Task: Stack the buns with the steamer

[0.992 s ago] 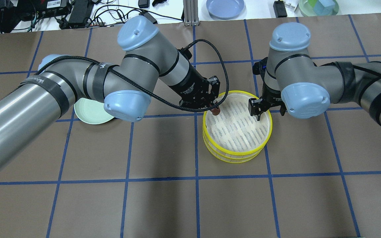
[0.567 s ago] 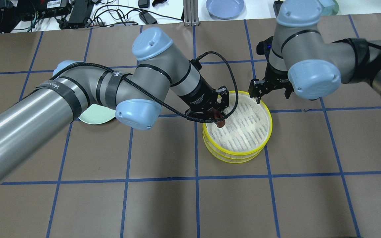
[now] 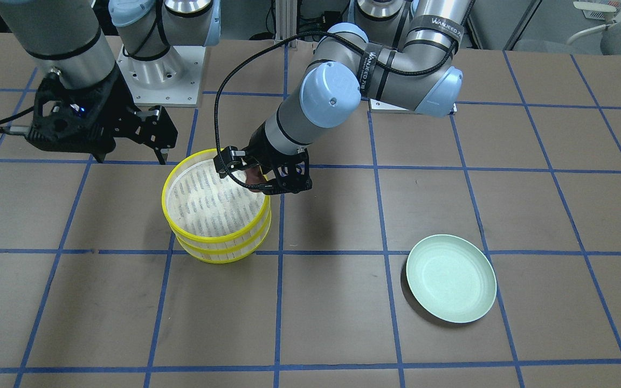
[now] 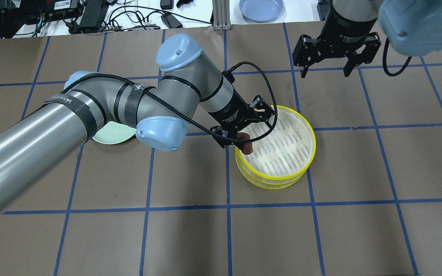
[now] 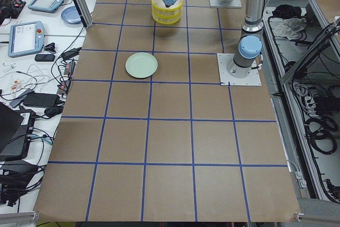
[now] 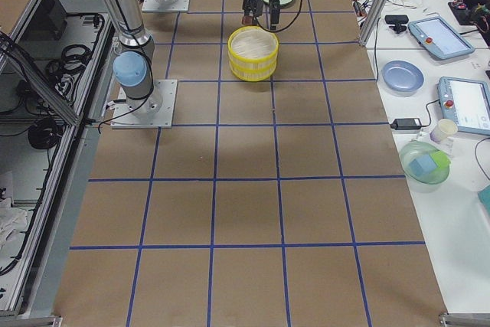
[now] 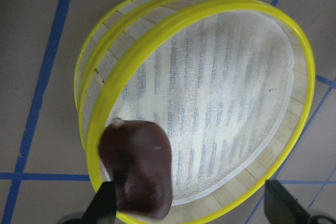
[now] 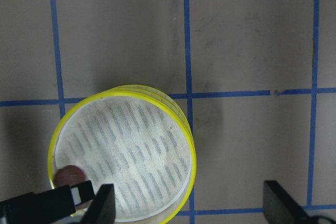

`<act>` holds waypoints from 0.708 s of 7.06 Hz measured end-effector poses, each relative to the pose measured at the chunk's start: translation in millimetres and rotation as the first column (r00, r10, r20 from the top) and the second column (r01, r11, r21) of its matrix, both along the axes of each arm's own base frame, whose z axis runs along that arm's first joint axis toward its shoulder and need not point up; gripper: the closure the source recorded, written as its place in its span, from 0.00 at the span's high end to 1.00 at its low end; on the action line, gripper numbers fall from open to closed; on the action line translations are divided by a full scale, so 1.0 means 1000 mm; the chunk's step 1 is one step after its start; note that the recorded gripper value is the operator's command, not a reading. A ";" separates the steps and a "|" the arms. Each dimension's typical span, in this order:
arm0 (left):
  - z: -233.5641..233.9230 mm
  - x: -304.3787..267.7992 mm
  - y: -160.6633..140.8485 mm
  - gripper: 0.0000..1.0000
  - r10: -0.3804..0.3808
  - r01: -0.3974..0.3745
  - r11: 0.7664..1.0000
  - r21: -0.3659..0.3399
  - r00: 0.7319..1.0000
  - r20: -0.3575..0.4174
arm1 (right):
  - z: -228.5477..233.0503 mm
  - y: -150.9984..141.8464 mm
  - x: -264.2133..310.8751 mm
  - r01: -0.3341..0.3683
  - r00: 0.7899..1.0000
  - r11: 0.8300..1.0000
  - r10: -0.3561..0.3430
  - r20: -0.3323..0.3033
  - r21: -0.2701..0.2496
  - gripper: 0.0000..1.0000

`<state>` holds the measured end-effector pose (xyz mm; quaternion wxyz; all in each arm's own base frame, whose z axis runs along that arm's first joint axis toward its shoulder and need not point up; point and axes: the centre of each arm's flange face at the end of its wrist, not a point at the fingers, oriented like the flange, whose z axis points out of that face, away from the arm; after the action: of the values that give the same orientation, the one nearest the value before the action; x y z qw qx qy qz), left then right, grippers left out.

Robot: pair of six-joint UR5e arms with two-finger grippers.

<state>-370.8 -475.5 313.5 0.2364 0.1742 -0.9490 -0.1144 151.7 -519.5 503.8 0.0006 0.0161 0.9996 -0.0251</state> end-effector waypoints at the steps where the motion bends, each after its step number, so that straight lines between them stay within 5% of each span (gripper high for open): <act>1: 0.001 -0.001 0.000 1.00 0.006 -0.006 1.000 0.003 1.000 -0.003 | 0.018 0.007 0.000 0.004 1.000 1.000 -0.004 0.006 -0.021 0.99; 3: 0.010 0.003 -0.004 1.00 0.032 -0.032 0.999 -0.010 0.999 0.013 | 0.025 0.010 0.000 0.003 1.000 1.000 -0.003 0.003 -0.029 1.00; 5: 0.037 0.038 -0.029 1.00 0.008 0.006 0.993 -0.118 0.993 0.119 | 0.030 0.013 0.000 -0.005 1.000 0.999 0.005 0.002 -0.040 1.00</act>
<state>-332.5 -504.2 350.5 0.1890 0.1669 -0.9665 -0.0473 151.5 -507.0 533.5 0.0019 0.0138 0.9989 -0.0448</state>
